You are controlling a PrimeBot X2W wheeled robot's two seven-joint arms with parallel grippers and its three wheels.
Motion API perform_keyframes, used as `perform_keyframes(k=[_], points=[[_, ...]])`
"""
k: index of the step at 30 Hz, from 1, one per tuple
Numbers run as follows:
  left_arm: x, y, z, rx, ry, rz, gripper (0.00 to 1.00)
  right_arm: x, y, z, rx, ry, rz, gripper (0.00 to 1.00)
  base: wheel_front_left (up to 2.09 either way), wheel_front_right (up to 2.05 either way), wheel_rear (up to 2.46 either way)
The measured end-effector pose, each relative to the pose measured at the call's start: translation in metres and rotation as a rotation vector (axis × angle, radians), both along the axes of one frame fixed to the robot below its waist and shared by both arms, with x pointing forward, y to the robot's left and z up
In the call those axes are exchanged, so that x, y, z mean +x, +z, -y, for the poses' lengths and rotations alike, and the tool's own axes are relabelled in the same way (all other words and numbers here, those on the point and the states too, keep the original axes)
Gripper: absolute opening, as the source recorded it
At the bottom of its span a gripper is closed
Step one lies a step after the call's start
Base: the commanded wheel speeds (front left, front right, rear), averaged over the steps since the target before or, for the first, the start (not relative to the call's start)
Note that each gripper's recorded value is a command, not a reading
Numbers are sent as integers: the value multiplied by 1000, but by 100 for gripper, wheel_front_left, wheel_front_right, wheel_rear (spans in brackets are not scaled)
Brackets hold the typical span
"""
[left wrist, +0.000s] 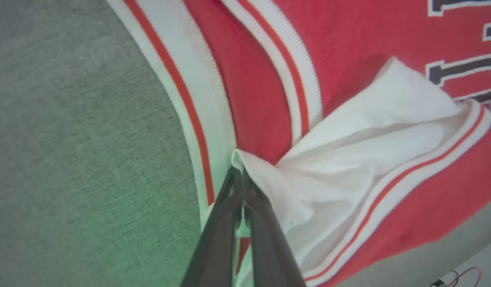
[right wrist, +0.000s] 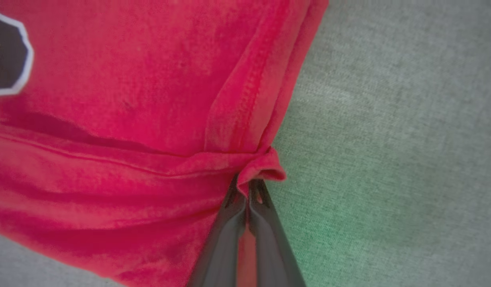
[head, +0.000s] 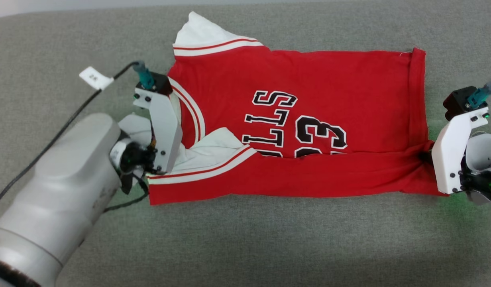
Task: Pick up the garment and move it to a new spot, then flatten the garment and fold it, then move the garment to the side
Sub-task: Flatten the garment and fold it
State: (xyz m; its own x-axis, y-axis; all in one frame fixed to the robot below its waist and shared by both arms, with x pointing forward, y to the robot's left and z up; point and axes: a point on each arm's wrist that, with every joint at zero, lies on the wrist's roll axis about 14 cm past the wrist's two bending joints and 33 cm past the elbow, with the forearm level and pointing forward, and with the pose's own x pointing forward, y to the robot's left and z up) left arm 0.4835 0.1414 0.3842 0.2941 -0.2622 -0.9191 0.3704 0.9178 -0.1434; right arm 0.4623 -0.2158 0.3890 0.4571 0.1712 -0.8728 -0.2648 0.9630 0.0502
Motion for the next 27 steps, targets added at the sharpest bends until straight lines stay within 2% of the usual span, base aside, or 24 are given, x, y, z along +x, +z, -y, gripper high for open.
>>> perform_keyframes(k=[1,2,3,7,14,15,16,17,19,27], points=[[0,0,-1,7,18,-22,32,1,-1,0,1,0,-2,0,0,0,0],[1,0,-2,16,35,-36,49,1,-1,-1,3,-1,-5,0,0,0,0],[2,1,-3,25,53,-47,100,2,-2,-1,3,-1,-9,0,0,0,0],[9,10,-17,57,122,-37,100,4,-3,-2,-4,-1,-19,0,0,0,0],[25,38,-42,79,170,115,100,5,-7,-3,-22,-3,-37,0,0,0,0],[29,45,-44,71,180,145,100,5,-7,-4,-23,-8,-43,8,0,0,0],[31,51,-46,70,189,176,100,4,-9,-4,-22,-13,-50,29,0,0,0],[32,55,-47,74,183,198,100,4,-9,-5,-22,-15,-53,44,0,0,0],[32,64,-49,63,189,238,100,3,-9,-5,-36,-14,-53,100,0,0,0],[0,75,-43,1,191,280,100,0,7,-16,-25,-14,-1,100,0,0,0]])
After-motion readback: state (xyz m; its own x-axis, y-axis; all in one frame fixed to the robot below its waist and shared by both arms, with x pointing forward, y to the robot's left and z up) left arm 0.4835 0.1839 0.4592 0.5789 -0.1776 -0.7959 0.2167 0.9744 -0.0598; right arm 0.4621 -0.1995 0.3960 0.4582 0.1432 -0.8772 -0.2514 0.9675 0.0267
